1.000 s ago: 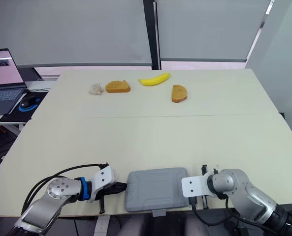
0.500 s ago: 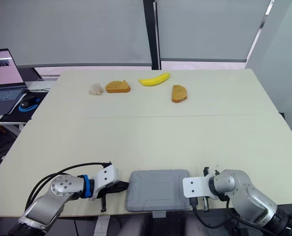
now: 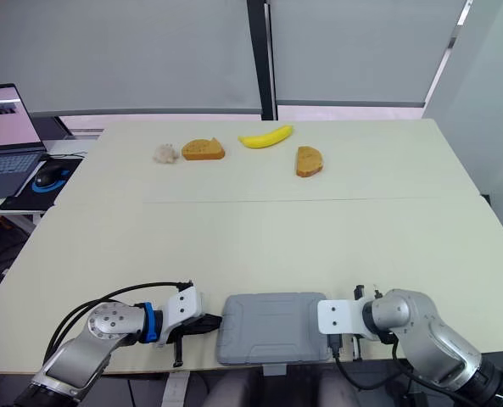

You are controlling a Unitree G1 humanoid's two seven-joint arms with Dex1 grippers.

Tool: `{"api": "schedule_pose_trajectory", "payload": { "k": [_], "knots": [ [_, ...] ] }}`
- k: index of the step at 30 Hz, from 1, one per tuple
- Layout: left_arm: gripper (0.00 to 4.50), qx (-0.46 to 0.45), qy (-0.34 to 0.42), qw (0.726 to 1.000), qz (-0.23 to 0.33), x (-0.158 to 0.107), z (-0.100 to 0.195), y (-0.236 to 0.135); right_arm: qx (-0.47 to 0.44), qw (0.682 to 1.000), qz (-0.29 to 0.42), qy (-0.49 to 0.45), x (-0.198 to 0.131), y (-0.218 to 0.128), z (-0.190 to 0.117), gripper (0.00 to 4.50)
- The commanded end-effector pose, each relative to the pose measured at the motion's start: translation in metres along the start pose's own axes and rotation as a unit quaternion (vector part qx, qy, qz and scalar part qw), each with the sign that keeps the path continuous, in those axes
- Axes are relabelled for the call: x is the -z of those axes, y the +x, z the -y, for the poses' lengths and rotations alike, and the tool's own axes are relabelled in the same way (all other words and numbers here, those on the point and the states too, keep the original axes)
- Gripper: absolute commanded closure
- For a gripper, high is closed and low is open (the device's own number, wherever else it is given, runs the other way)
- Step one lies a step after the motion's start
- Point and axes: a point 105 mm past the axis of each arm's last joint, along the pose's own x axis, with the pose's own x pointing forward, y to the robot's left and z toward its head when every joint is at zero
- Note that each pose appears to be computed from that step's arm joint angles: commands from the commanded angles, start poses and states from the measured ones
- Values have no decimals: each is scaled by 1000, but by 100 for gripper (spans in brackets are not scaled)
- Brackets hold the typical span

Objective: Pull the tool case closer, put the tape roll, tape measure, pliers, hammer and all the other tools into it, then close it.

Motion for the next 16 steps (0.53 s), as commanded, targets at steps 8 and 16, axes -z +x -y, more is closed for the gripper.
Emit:
{"api": "schedule_pose_trajectory", "payload": {
  "k": [8, 16],
  "knots": [
    [450, -101, 23, 994, -22, -13, -51, -110, 74, 997, 32, -10, 16, -102, 23, 448],
    [450, -80, 15, 996, -32, -17, -41, -124, 46, 997, 56, -16, 11, -139, 30, 448]
  ]
}}
